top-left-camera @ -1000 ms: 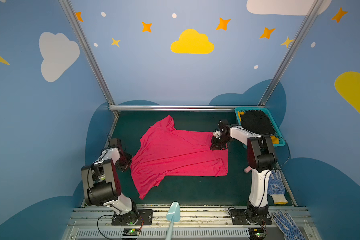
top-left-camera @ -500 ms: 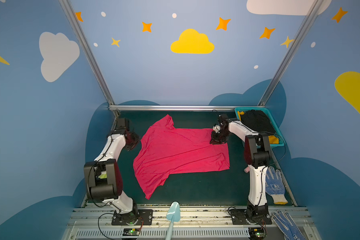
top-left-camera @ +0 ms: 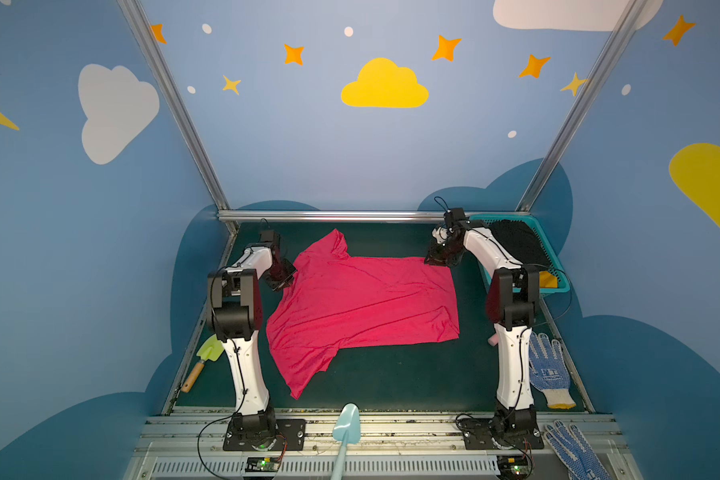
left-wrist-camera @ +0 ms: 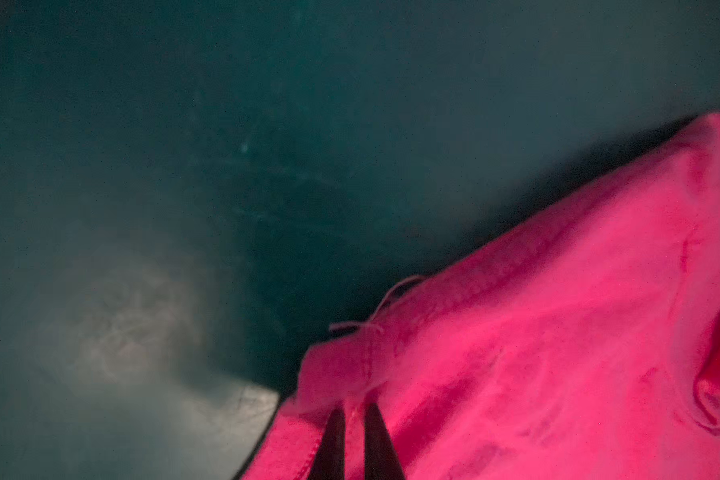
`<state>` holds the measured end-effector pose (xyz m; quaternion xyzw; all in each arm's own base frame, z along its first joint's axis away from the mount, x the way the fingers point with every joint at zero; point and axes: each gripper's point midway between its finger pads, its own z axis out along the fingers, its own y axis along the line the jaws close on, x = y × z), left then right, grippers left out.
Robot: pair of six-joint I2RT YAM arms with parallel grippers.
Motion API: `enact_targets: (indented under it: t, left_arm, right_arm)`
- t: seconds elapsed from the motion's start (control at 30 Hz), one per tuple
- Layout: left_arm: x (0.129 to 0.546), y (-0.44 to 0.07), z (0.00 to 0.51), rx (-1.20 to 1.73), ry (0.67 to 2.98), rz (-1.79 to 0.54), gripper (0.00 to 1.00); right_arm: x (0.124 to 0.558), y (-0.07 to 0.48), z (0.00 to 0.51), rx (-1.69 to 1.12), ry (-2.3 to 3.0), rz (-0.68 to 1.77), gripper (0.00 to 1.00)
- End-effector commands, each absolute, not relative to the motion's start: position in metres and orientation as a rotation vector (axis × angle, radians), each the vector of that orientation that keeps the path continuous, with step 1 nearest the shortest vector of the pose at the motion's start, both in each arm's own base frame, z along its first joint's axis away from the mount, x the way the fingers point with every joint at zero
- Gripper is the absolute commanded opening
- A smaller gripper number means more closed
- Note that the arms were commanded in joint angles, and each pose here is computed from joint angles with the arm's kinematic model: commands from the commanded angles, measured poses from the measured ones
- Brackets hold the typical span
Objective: Fold and stack the t-shirts
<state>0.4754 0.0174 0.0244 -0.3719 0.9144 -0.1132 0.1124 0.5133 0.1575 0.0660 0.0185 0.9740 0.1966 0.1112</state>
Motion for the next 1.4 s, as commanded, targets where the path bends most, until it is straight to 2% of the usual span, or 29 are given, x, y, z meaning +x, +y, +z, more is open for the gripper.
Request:
enact_targets:
  t: [0.0,0.1,0.33,0.67,0.97,1.17,1.37]
  left_arm:
    - [0.475,0.022,0.012,-1.091,2.724,-0.291,0.12]
    - [0.479,0.024,0.004,-1.107,2.734,-0.281,0.12]
    - [0.490,0.035,-0.004,-1.147,2.733,-0.275,0.11]
    - [0.520,0.043,-0.003,-1.143,2.731,-0.272,0.10]
    - [0.527,0.059,0.009,-1.187,2.673,-0.268,0.10]
    - [0.535,0.057,0.038,-1.155,2.623,-0.319,0.10]
    - [0.533,0.050,0.089,-1.043,2.573,-0.265,0.13]
  right_arm:
    - [0.507,0.145,0.039,0.135,2.952,0.534,0.15]
    - [0.511,0.142,0.029,0.164,2.965,0.523,0.09]
    - [0.524,0.134,0.010,0.224,2.995,0.482,0.08]
    - [0.551,0.132,0.009,0.290,2.907,0.571,0.11]
    - [0.580,0.152,0.024,0.235,2.795,0.731,0.15]
    - [0.579,0.166,0.059,0.161,2.738,0.822,0.19]
    - [0.553,0.174,0.129,0.003,2.674,0.793,0.34]
